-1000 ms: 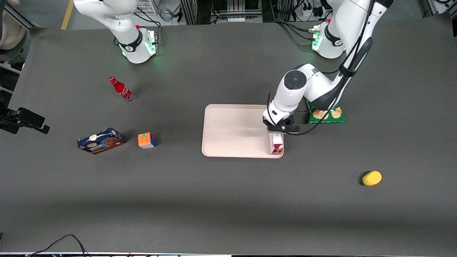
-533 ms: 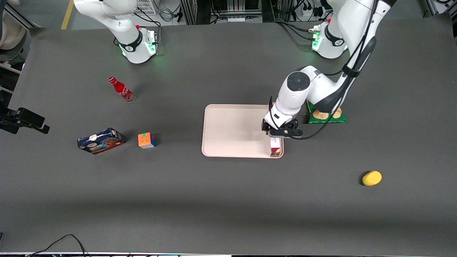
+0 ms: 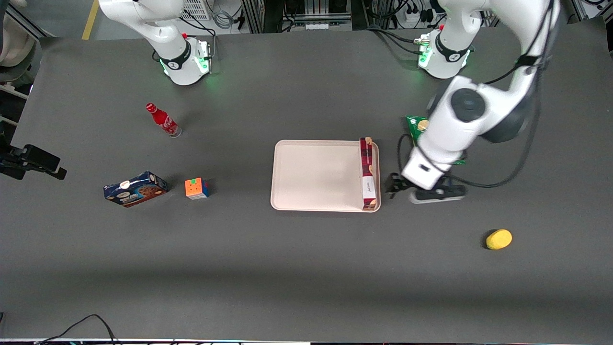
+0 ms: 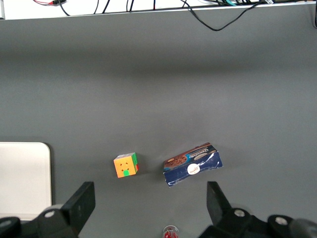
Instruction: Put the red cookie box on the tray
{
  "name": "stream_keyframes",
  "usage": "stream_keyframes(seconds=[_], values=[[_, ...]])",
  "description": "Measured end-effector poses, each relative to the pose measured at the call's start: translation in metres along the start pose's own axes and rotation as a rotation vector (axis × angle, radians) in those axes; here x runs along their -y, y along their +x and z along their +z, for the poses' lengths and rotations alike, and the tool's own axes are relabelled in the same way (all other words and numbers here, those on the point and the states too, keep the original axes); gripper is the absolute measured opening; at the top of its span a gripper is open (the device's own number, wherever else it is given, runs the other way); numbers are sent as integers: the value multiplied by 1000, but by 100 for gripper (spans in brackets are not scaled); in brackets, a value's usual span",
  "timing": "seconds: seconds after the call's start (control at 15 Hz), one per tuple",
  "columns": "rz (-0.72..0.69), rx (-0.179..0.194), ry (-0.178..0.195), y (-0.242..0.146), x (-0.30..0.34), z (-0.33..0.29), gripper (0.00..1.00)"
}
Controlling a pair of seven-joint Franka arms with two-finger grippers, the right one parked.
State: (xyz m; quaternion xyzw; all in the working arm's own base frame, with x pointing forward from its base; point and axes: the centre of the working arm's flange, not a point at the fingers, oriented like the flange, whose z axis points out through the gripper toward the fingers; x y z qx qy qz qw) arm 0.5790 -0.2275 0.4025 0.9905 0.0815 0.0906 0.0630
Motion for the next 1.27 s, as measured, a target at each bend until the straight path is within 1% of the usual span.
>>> stream_keyframes(seconds=[0.07, 0.13, 0.27, 0.4, 0.53, 0.8, 0.87, 1.0, 1.27], values=[[-14, 0, 6, 14, 20, -18, 100], [-16, -6, 21, 26, 42, -35, 100], [-3, 0, 61, 41, 88, -70, 100], [-3, 32, 101, 47, 128, -113, 100], [0, 61, 125, 45, 150, -159, 100], [87, 65, 136, 35, 184, -228, 100], [104, 75, 139, 31, 192, -239, 100], [132, 96, 142, 23, 203, -259, 100], [219, 96, 141, 21, 215, -275, 100]])
